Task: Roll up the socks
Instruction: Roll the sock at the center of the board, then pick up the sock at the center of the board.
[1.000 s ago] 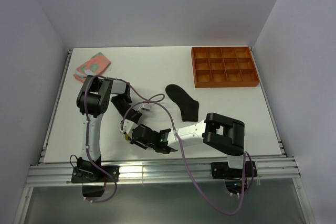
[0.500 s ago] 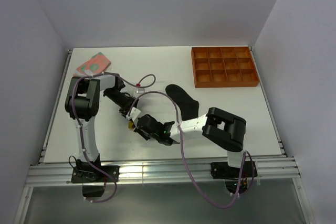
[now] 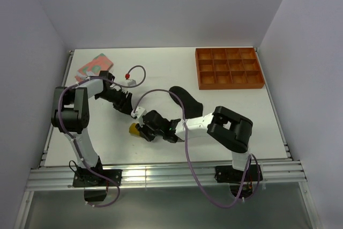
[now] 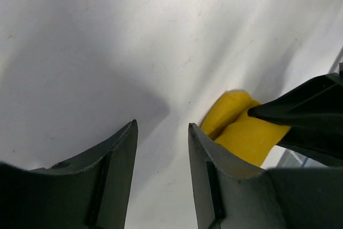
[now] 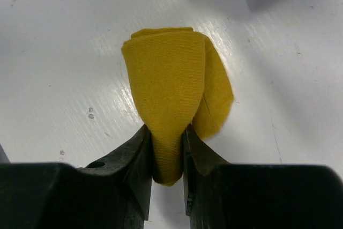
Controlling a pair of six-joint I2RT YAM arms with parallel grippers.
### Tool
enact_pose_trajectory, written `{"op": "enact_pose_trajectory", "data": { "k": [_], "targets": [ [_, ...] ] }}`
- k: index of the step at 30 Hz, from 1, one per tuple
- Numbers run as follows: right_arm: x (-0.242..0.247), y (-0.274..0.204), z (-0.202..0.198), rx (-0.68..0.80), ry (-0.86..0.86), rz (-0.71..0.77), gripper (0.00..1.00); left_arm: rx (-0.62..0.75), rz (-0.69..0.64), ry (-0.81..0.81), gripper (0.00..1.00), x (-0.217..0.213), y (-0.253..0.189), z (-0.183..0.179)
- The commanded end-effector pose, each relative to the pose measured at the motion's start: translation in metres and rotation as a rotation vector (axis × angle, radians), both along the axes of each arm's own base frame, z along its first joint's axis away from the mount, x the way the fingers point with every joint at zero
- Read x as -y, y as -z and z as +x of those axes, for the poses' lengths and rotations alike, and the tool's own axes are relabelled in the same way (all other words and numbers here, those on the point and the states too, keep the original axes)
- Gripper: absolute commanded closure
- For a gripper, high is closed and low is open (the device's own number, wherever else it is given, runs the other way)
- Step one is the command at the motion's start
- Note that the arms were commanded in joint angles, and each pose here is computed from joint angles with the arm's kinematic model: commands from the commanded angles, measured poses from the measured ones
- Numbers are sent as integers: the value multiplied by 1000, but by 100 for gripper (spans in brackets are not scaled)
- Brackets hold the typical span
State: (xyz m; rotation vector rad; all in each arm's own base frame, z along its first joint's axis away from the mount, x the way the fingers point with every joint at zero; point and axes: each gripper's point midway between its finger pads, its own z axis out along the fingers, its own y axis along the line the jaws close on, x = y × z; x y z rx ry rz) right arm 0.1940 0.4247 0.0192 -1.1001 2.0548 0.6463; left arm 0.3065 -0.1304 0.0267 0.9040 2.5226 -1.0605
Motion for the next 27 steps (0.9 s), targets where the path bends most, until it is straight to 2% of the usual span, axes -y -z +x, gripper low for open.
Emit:
{"op": "enact_pose_trajectory", "data": {
  "k": [1, 13, 22, 27],
  "targets": [
    [48, 66, -36, -218, -25, -219, 96, 150, 25, 0, 52, -9, -14, 16],
    [64, 84, -31, -345, 9, -281, 96, 461, 72, 154, 46, -29, -49, 1],
    [70, 95, -28, -406, 36, -312, 97, 505, 90, 298, 43, -35, -39, -37],
    [73, 105, -28, -434, 49, -337, 97, 452, 52, 329, 42, -31, -30, -49]
  ]
}}
